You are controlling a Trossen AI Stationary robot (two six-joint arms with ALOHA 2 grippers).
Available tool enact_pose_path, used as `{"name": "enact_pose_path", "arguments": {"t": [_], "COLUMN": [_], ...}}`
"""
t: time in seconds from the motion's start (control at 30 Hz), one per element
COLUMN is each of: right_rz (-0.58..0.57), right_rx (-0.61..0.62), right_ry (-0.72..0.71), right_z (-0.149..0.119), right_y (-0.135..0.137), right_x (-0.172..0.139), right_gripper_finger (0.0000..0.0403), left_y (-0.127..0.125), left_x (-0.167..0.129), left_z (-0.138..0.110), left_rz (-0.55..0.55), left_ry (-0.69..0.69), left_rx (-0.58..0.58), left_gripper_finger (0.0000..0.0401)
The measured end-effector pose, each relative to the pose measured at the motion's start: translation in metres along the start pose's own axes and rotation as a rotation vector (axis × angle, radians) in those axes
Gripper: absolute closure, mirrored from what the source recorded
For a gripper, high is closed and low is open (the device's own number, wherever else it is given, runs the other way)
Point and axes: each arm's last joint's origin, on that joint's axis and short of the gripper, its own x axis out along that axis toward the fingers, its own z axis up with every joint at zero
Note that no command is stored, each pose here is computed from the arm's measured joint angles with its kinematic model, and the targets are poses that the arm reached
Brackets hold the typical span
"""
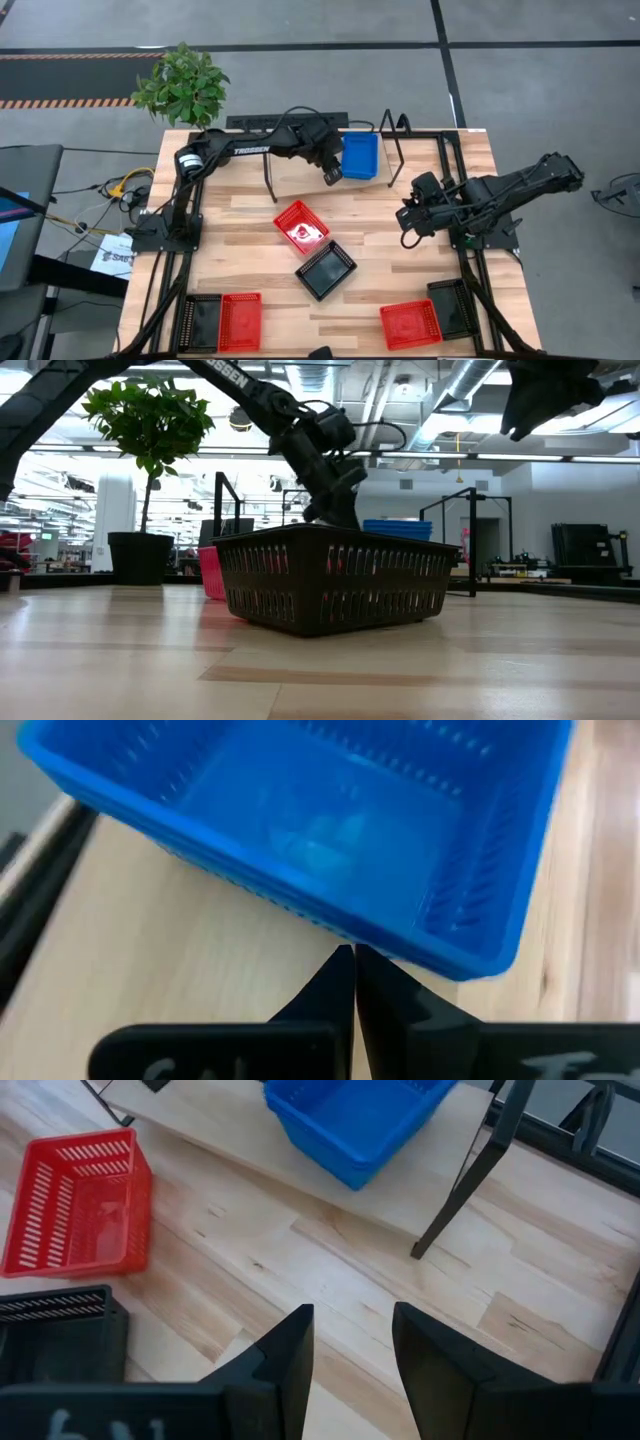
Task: Stack baskets on shelf by color
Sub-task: Stack the blue bin on top of the blue bin on the shelf
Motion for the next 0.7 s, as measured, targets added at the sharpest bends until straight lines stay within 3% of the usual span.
{"name": "enact_pose_path", "arguments": {"t": [0.13, 0.43, 0.6, 0.7], "right_rz": [0.000, 0.015, 0.030, 0.039], "right_rx": [0.000, 0.015, 0.012, 0.016], "right_ry": [-0.001, -0.008, -0.008, -0.008], "right_z": [0.000, 0.001, -0.001, -0.001], "right_y": [0.000, 0.002, 0.003, 0.004], "right_x": [0.000, 0.000, -0.001, -0.002], "right_gripper_finger": [0.0242, 0.0242, 0.0242, 0.0242], "left_y": [-0.006, -0.009, -0.007, -0.003], "left_x": [-0.002, 0.024, 0.024, 0.018], "left_z": [0.009, 0.008, 0.003, 0.004], "left_rz": [-0.038, -0.079, -0.058, 0.026], "left_ry": [-0.065, -0.116, -0.061, -0.056], "left_rx": [-0.005, -0.019, -0.025, -0.017], "left_gripper_finger": [0.0401, 0.0401, 0.0401, 0.0401]}}
